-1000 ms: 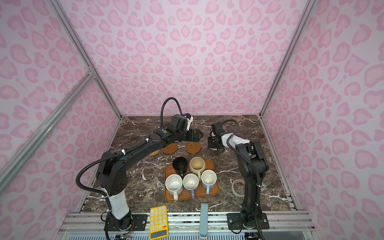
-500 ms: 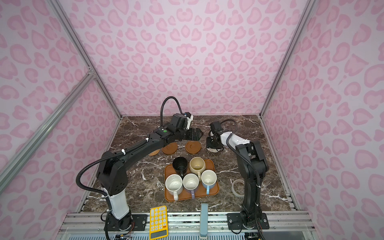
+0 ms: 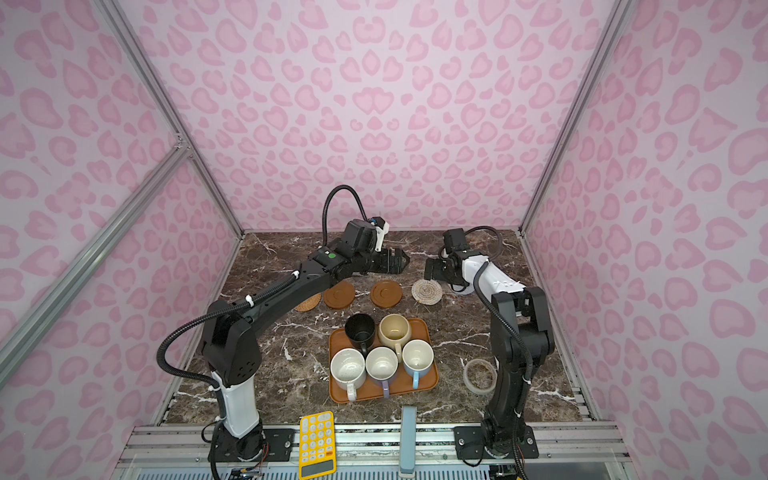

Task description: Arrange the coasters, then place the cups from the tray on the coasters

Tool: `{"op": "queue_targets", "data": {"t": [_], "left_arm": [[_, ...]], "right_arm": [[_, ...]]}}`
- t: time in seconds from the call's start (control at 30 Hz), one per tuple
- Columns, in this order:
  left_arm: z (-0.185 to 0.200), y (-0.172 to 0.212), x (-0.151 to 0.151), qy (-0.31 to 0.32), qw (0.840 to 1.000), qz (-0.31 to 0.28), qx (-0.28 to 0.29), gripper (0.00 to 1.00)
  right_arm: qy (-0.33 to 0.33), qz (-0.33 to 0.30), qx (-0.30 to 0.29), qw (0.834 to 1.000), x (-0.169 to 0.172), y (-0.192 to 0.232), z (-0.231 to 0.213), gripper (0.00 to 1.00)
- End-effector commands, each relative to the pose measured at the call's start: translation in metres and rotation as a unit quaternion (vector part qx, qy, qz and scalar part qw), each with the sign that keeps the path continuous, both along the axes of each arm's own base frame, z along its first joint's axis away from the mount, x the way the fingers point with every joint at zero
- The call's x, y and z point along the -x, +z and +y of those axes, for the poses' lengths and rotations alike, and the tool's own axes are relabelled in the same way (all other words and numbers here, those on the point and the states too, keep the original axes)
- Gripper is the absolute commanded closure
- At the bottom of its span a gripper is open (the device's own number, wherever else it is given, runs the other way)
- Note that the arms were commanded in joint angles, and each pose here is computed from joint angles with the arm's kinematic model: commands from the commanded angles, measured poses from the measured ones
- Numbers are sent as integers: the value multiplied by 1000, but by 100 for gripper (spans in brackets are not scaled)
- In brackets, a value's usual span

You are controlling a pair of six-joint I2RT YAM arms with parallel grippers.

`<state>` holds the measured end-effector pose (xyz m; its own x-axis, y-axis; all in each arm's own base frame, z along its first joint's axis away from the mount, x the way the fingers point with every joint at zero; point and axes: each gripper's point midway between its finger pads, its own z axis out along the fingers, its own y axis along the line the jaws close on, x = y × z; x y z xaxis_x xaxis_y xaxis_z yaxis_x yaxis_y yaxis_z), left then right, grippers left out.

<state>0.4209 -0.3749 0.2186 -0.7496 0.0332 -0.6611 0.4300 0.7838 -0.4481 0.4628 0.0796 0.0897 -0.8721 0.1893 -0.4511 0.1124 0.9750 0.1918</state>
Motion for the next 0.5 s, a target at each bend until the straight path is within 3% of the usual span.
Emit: {"op": "queue_targets", "data": {"t": [0.0,0.07,0.17,0.47], "left_arm": [[-8,-7,-1,-15,1000,13,-8,3],[-13,-7,-4,-18,1000,12,-9,3],[-20,-12,-8,-19,1000,14,-14,3],[-39,-28,-9,-32,999,30,-12,2]], "right_arm": [[-17,12,2,1000,1,-11,-21,9],[-29,17,-10,999,-2,-18,-31,23],[-36,31,-5,999,-8,-29,-38,36],[-53,59,32,996,-15,-48,-51,48]]}}
